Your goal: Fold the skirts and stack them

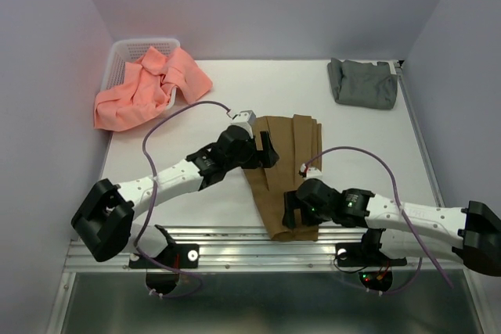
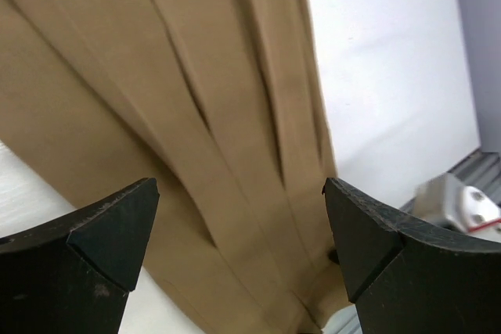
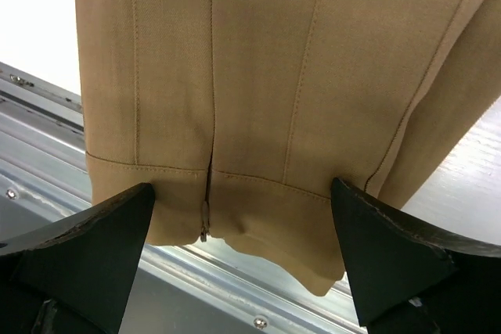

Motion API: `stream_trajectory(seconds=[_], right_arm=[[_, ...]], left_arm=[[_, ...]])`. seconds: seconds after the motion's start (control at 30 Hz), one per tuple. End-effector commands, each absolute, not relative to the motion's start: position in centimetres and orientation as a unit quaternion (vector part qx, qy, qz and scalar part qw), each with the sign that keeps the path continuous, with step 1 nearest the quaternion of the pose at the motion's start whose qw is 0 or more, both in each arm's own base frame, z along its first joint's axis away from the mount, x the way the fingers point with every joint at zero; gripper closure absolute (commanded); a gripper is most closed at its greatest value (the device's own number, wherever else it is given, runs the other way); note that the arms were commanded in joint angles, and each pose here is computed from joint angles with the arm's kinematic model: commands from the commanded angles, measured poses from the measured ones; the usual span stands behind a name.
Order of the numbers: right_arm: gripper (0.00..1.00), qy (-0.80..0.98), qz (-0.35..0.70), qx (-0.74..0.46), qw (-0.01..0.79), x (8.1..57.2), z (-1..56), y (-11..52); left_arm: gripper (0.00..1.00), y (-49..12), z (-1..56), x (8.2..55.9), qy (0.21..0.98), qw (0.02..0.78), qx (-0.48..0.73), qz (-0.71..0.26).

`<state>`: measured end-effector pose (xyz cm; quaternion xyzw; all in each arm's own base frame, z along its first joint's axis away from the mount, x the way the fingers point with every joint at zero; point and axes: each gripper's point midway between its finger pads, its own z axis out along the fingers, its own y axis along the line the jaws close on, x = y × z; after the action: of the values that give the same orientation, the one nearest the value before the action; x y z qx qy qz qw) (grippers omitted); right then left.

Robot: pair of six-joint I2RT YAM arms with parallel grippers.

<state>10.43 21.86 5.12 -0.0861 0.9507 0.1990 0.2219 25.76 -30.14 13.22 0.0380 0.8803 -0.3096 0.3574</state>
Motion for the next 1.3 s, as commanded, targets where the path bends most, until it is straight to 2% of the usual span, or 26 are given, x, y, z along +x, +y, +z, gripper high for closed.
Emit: stream_trajectory(seconds=[0.0,0.3,0.53,0.77,1.03,1.27], right_arm=[[0.0,0.932,0.243,-0.095,0.25,11.7,8.0,24.4],[0.0,0.916,0.26,-0.123,0.28,12.9,11.4,26.1],[0.0,0.941,0.216,-0.091,0.245,12.7,7.8,25.5],[0.0,0.959,0.184,-0.046,0.21,11.2,3.3,20.9],[0.0,0.968,0.131,-0.038,0.211,11.6,0.4,18.6],[0.0,0.97,0.108,-0.021,0.215,14.8,-0.3,18.5]], left_arm=[[0.01,-31.4,16.5,25.4,0.846,0.388,0.031,-0.364],[0.01,-30.3,15.3,23.7,0.85,0.378,0.019,-0.366],[0.01,-30.5,14.5,20.8,0.851,0.354,0.022,-0.388],[0.01,-32.5,13.6,18.8,0.845,0.341,0.051,-0.409],[0.01,-33.4,9.4,20.2,0.871,0.33,0.048,-0.361],[0.01,-32.5,5.2,23.5,0.897,0.326,0.017,-0.299]])
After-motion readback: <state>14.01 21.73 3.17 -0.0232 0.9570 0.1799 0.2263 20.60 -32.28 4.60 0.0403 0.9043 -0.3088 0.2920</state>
